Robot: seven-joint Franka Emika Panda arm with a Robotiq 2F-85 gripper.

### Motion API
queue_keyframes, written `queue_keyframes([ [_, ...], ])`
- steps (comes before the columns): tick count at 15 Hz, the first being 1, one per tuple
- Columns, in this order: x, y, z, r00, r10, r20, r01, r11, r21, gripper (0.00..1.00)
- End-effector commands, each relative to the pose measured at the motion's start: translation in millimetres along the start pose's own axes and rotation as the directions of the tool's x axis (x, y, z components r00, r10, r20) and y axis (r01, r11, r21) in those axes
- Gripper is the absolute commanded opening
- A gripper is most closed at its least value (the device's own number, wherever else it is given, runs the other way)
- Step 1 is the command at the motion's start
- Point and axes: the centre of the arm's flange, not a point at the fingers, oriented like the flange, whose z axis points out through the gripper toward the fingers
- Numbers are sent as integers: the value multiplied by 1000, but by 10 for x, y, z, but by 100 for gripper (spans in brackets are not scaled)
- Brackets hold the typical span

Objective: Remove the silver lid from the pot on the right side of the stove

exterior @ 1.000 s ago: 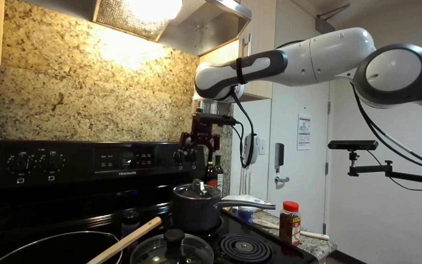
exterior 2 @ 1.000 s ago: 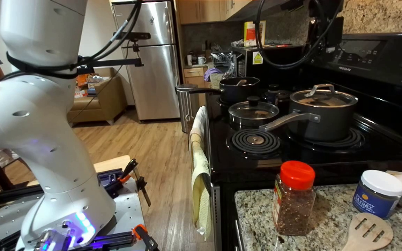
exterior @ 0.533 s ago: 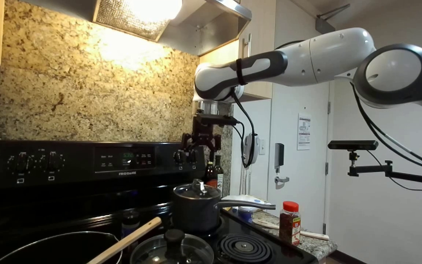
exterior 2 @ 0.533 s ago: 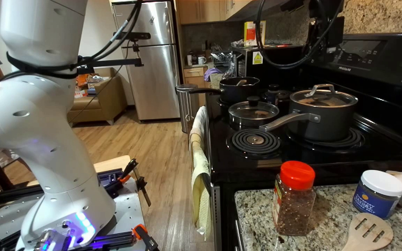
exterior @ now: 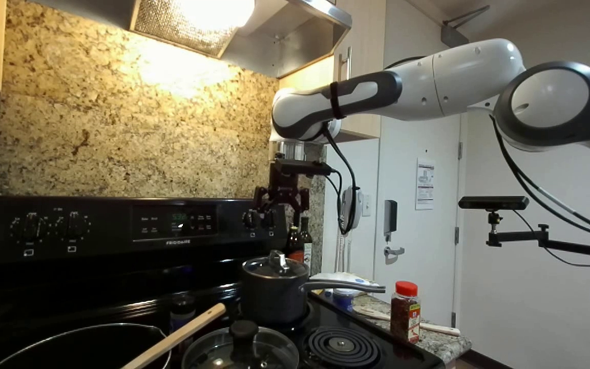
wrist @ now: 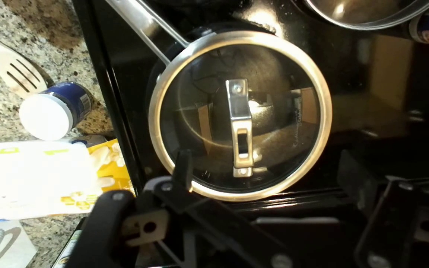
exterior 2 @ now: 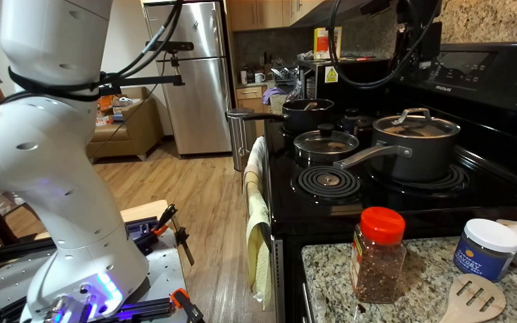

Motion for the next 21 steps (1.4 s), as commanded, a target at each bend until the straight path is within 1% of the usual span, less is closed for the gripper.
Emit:
queue_keyframes([
  [1, 0, 0, 0, 1000, 0, 0, 0, 1000, 0, 100],
  [5, 53, 17, 81, 1000, 2, 0, -2, 1000, 13, 100],
  [9, 136, 19, 354, 1000, -2, 4, 2, 1000, 11, 100],
  [14, 216, 43, 692, 999, 6, 43, -6, 1000, 5, 100],
  [18, 284, 112, 810, 999, 15, 51, -16, 1000, 10, 100],
  [19, 302, 119, 822, 998, 14, 54, -15, 1000, 20, 75],
  [20, 313, 127, 831, 998, 13, 57, -14, 1000, 26, 74],
  [21, 318, 129, 838, 998, 5, 61, -7, 1000, 28, 68],
])
